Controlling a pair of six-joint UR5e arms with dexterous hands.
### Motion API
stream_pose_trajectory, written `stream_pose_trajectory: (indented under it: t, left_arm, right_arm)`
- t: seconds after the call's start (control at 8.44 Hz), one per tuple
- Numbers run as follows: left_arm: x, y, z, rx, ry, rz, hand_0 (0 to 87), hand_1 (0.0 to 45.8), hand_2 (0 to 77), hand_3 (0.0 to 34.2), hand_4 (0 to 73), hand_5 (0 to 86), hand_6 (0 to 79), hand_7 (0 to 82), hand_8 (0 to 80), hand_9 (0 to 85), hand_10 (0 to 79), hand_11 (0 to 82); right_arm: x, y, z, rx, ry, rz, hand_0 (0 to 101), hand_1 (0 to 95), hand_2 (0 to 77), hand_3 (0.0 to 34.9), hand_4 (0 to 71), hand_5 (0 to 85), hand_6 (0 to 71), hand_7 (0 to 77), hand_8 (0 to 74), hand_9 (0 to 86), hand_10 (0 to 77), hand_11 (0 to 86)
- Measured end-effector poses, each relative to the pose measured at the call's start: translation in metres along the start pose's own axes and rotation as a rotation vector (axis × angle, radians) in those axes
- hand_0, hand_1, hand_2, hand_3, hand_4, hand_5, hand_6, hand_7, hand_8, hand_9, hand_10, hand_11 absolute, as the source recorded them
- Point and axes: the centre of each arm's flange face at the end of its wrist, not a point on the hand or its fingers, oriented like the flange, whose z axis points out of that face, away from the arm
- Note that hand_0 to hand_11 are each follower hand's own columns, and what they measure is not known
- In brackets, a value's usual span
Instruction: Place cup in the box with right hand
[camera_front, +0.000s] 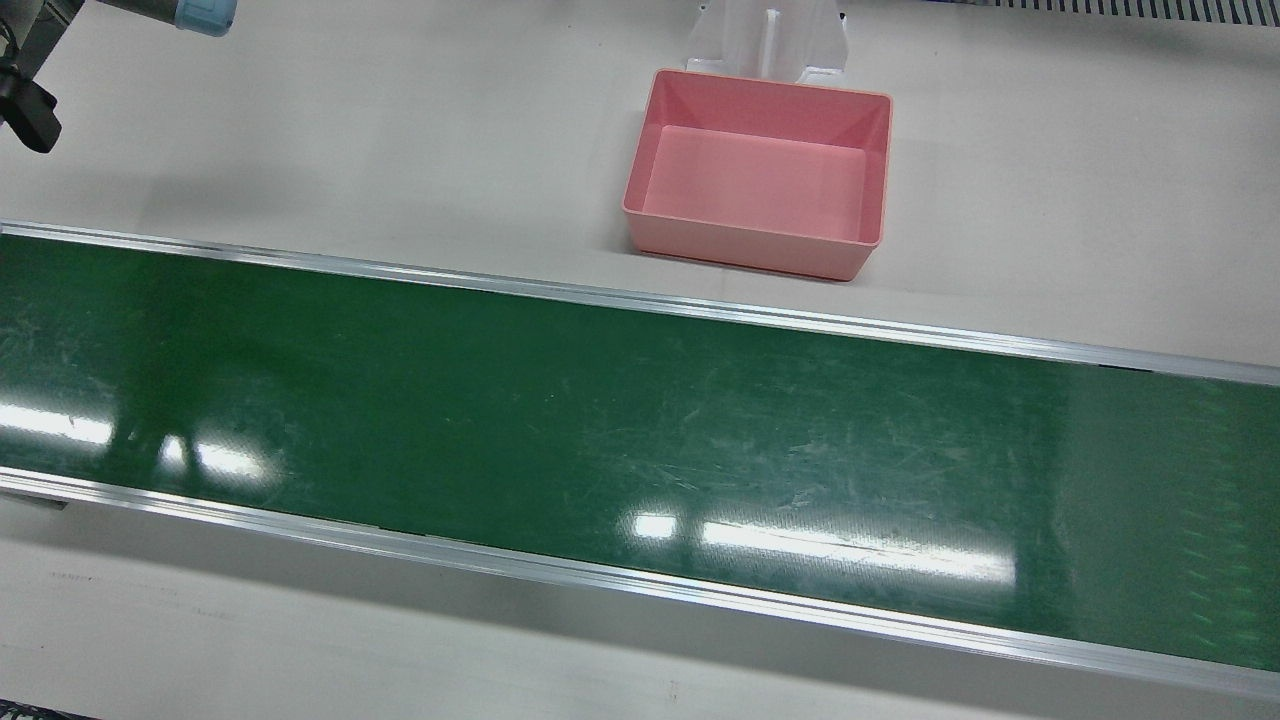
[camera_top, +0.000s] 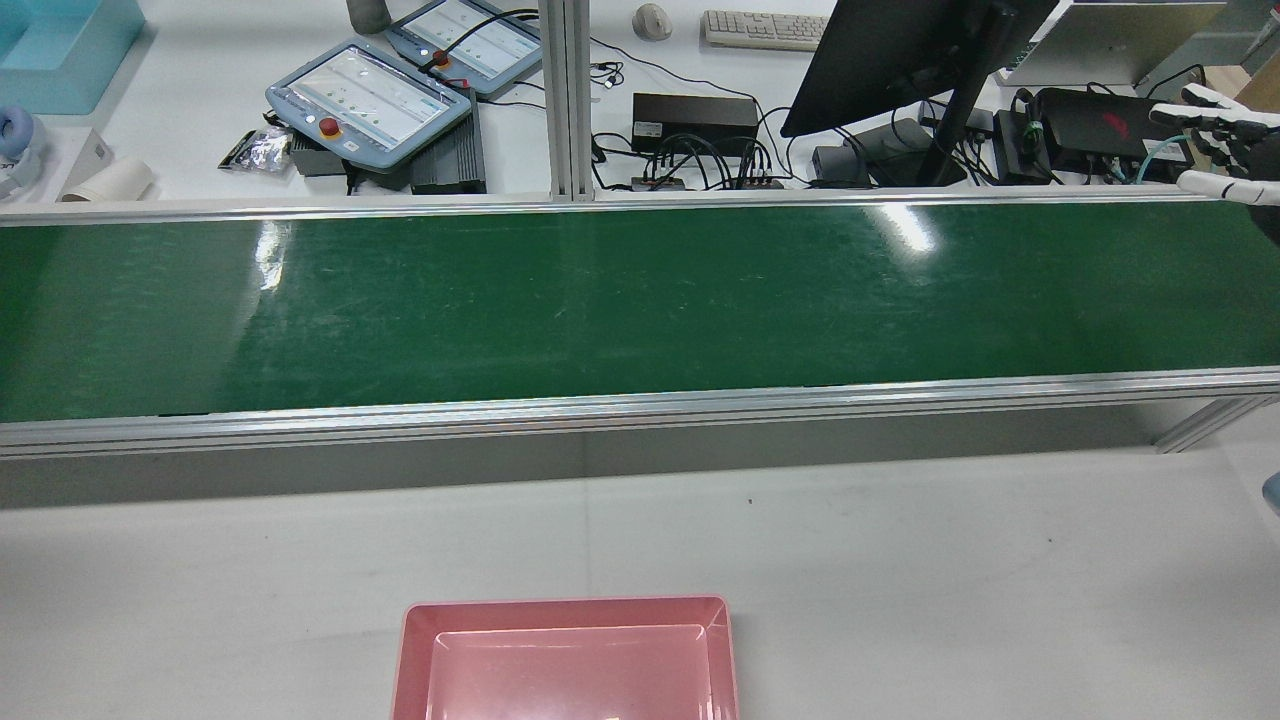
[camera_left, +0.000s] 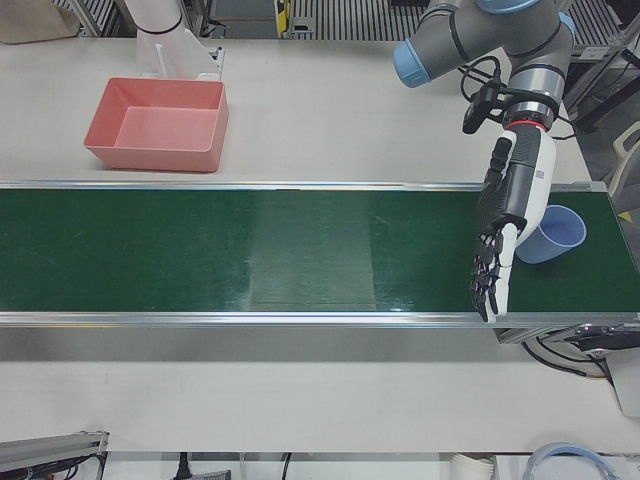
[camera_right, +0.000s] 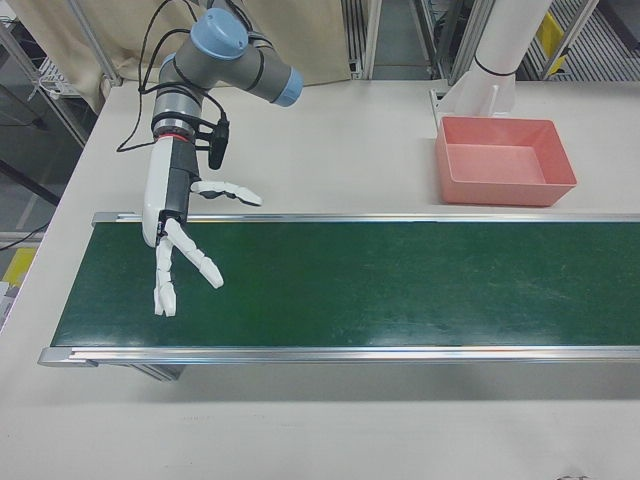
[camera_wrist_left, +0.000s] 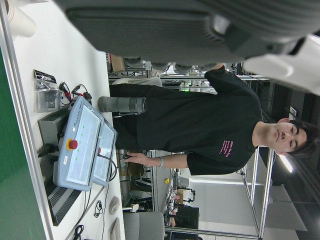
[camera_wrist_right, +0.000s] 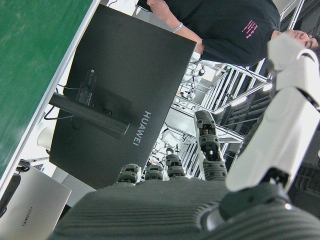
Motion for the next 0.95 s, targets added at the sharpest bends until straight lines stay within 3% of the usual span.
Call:
stream_pose_trajectory:
  t: [0.12, 0.24, 0.36, 0.59, 0.71, 0.83, 0.95]
  left_arm:
    - [0.0, 0.0, 0.0, 0.0, 0.0, 0.0, 0.0, 0.5, 0.5, 0.0, 1.1, 0.5, 0.0, 0.0, 0.0, 0.0, 0.0, 0.0]
    - [0.0, 0.0, 0.0, 0.0, 0.0, 0.0, 0.0, 0.5, 0.5, 0.0, 1.1, 0.5, 0.0, 0.0, 0.0, 0.0, 0.0, 0.0]
    - [0.0, 0.0, 0.0, 0.0, 0.0, 0.0, 0.0, 0.5, 0.5, 0.0, 1.1, 0.5, 0.0, 0.0, 0.0, 0.0, 0.0, 0.0]
    - [0.0, 0.001, 0.0, -0.001, 0.001, 0.0, 0.0, 0.5, 0.5, 0.0, 1.1, 0.5, 0.0, 0.0, 0.0, 0.0, 0.0, 0.0]
    - [0.0, 0.001, 0.0, -0.001, 0.001, 0.0, 0.0, 0.5, 0.5, 0.0, 1.1, 0.5, 0.0, 0.0, 0.0, 0.0, 0.0, 0.0]
    - [0.0, 0.001, 0.0, -0.001, 0.0, 0.0, 0.0, 0.5, 0.5, 0.0, 1.1, 0.5, 0.0, 0.0, 0.0, 0.0, 0.0, 0.0]
    - [0.0, 0.001, 0.0, -0.001, 0.0, 0.0, 0.0, 0.5, 0.5, 0.0, 1.1, 0.5, 0.0, 0.0, 0.0, 0.0, 0.0, 0.0]
  right_arm:
    - [0.003, -0.001, 0.005, -0.007, -0.001, 0.001, 45, 7.1, 15.3, 0.1, 14.7, 4.4, 2.7, 12.0, 1.6, 5.4, 2.7, 7.1]
    - [0.007, 0.004, 0.01, -0.03, -0.001, 0.003, 23, 2.7, 30.0, 0.0, 15.3, 1.6, 3.3, 14.2, 1.1, 5.4, 2.7, 6.0]
    - [0.014, 0.009, 0.014, -0.053, 0.002, 0.005, 0, 1.1, 25.6, 0.0, 15.3, 1.6, 3.3, 14.2, 1.1, 5.4, 2.7, 6.0]
    - [0.021, 0.016, 0.017, -0.071, 0.012, 0.003, 0, 1.1, 25.6, 0.0, 19.1, 1.1, 3.3, 16.4, 1.1, 5.4, 2.7, 4.4]
    - [0.022, 0.016, 0.017, -0.07, 0.016, 0.002, 16, 1.1, 15.3, 0.0, 20.2, 0.5, 4.4, 15.3, 0.5, 5.4, 2.2, 4.9]
    - [0.023, 0.017, 0.017, -0.07, 0.019, 0.0, 48, 16.9, 5.5, 4.6, 7.6, 4.9, 1.1, 10.9, 0.5, 1.6, 2.2, 4.9]
    - [0.024, 0.017, 0.017, -0.07, 0.022, -0.001, 48, 11.5, 11.4, 9.6, 4.4, 4.4, 1.1, 9.8, 0.5, 1.6, 2.2, 4.9]
